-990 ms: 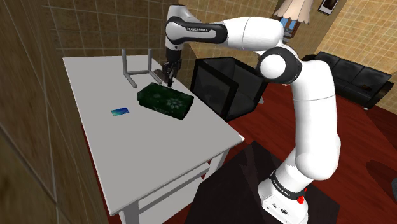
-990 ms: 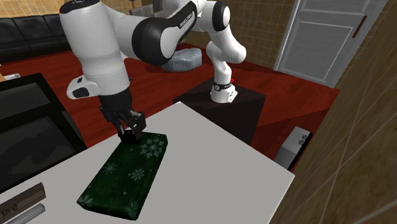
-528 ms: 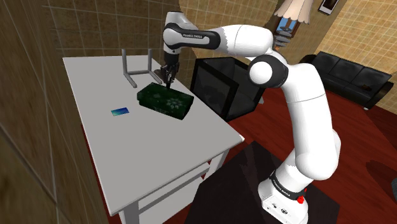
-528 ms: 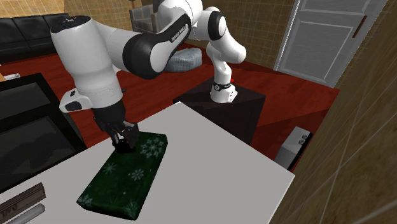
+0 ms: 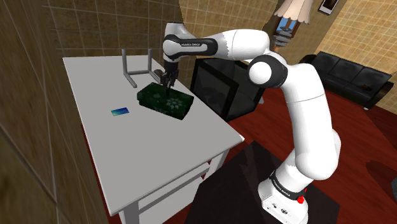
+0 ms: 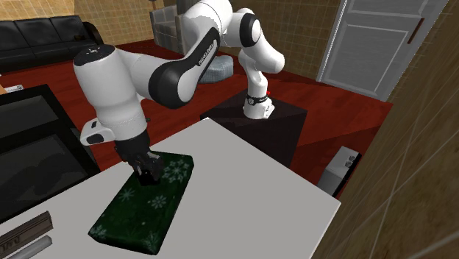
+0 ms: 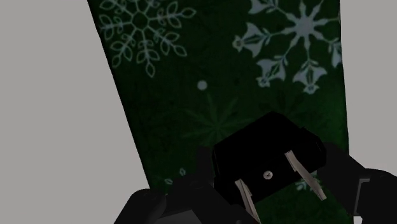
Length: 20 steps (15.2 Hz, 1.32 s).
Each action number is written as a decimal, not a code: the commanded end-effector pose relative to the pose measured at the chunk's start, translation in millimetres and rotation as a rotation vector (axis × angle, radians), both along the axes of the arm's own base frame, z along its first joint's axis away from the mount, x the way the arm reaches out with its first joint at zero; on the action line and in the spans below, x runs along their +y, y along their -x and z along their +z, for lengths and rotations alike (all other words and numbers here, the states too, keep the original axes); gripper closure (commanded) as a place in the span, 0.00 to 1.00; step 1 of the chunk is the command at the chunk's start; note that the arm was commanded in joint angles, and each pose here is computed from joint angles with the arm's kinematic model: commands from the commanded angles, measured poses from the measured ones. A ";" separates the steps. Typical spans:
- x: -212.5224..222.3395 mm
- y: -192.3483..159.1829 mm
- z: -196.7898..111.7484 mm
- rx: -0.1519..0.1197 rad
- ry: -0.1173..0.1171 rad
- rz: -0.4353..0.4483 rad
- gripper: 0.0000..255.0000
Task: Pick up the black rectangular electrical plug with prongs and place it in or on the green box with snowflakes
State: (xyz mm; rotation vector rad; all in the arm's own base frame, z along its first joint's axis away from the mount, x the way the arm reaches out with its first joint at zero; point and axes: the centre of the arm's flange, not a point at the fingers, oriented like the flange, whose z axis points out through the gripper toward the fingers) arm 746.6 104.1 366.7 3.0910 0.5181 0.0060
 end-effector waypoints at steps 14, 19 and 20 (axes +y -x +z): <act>0.4 -0.6 -7.9 0.000 0.000 0.000 0.00; 0.7 -0.3 42.1 0.000 0.000 0.000 0.00; 0.7 -0.3 42.1 0.000 0.000 0.000 0.00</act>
